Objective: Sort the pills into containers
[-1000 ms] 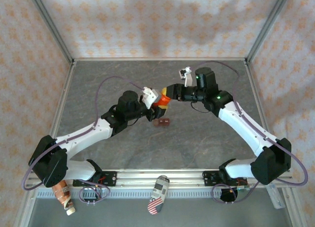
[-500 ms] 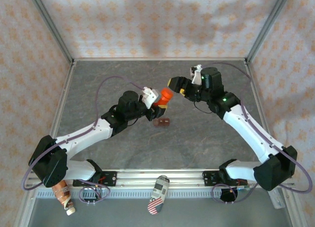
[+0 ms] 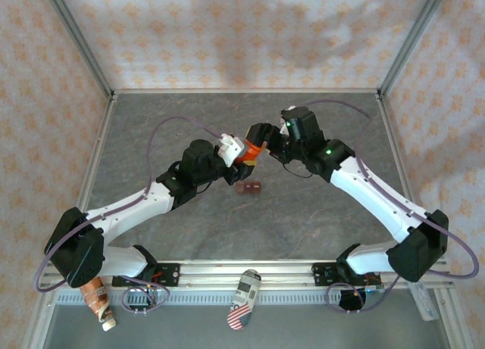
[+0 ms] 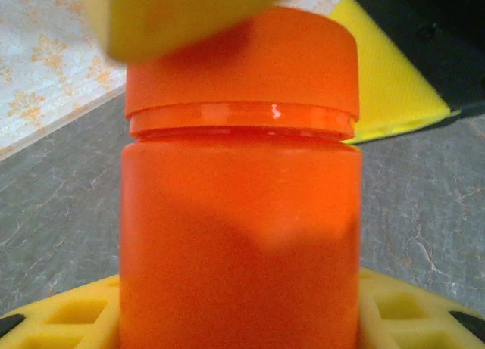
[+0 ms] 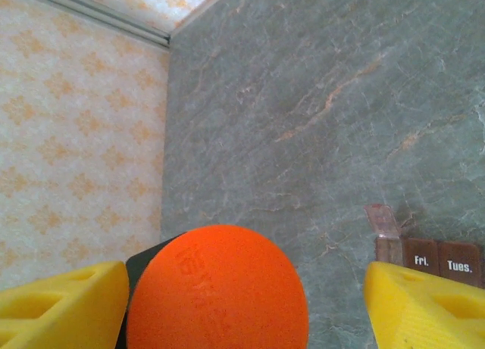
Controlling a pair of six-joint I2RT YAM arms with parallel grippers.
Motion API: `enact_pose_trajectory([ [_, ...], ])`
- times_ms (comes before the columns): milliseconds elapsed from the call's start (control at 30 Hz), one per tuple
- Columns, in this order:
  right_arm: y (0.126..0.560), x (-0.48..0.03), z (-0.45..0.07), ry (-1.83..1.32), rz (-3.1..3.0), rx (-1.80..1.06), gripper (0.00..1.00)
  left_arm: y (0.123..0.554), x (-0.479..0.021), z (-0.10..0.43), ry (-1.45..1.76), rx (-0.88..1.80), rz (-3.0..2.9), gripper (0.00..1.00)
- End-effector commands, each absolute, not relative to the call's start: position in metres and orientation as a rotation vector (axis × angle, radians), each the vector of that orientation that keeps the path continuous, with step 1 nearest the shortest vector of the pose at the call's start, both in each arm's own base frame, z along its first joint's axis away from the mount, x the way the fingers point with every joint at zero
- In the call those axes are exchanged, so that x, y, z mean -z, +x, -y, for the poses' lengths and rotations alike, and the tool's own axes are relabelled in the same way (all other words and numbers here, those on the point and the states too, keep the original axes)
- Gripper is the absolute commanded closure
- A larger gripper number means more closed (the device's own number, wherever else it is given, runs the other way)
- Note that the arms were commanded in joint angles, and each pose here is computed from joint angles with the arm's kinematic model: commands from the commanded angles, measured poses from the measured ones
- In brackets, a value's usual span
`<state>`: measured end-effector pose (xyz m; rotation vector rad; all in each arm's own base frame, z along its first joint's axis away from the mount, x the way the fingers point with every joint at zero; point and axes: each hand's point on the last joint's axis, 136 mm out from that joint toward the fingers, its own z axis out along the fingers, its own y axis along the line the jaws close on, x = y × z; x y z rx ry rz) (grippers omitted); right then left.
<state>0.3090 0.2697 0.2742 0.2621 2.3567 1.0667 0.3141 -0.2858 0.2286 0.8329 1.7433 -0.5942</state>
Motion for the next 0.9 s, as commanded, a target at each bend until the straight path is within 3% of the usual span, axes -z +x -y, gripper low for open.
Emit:
enact_pose_trajectory([
  [0, 0.314, -0.287, -0.274, 0.258, -2.32, -1.059, 0.25, 0.319, -0.243, 0.289, 0.823, 0.577, -1.697, 1.0],
  [233, 0.315, -0.282, -0.268, 0.223, -2.304, -1.007, 0.51, 0.318, -0.245, 0.289, 0.818, 0.585, -1.69, 1.0],
  [400, 0.325, -0.294, -0.266, 0.089, -2.174, -1.111, 0.58, 0.313, -0.25, 0.289, 0.807, 0.617, -1.678, 1.0],
  [567, 0.304, -0.303, -0.274, -0.372, -2.063, -1.197, 0.57, 0.3, -0.256, 0.292, 0.819, 0.704, -1.678, 1.0],
  [767, 0.297, -0.291, -0.269, -0.492, -2.138, -1.162, 0.55, 0.286, -0.256, 0.299, 0.84, 0.83, -1.677, 1.0],
  [800, 0.299, -0.292, -0.269, -0.465, -2.142, -1.164, 0.52, 0.287, -0.256, 0.299, 0.834, 0.827, -1.679, 1.0],
  [867, 0.305, -0.298, -0.264, -0.37, -2.151, -1.153, 0.3, 0.291, -0.252, 0.297, 0.823, 0.805, -1.692, 1.0],
])
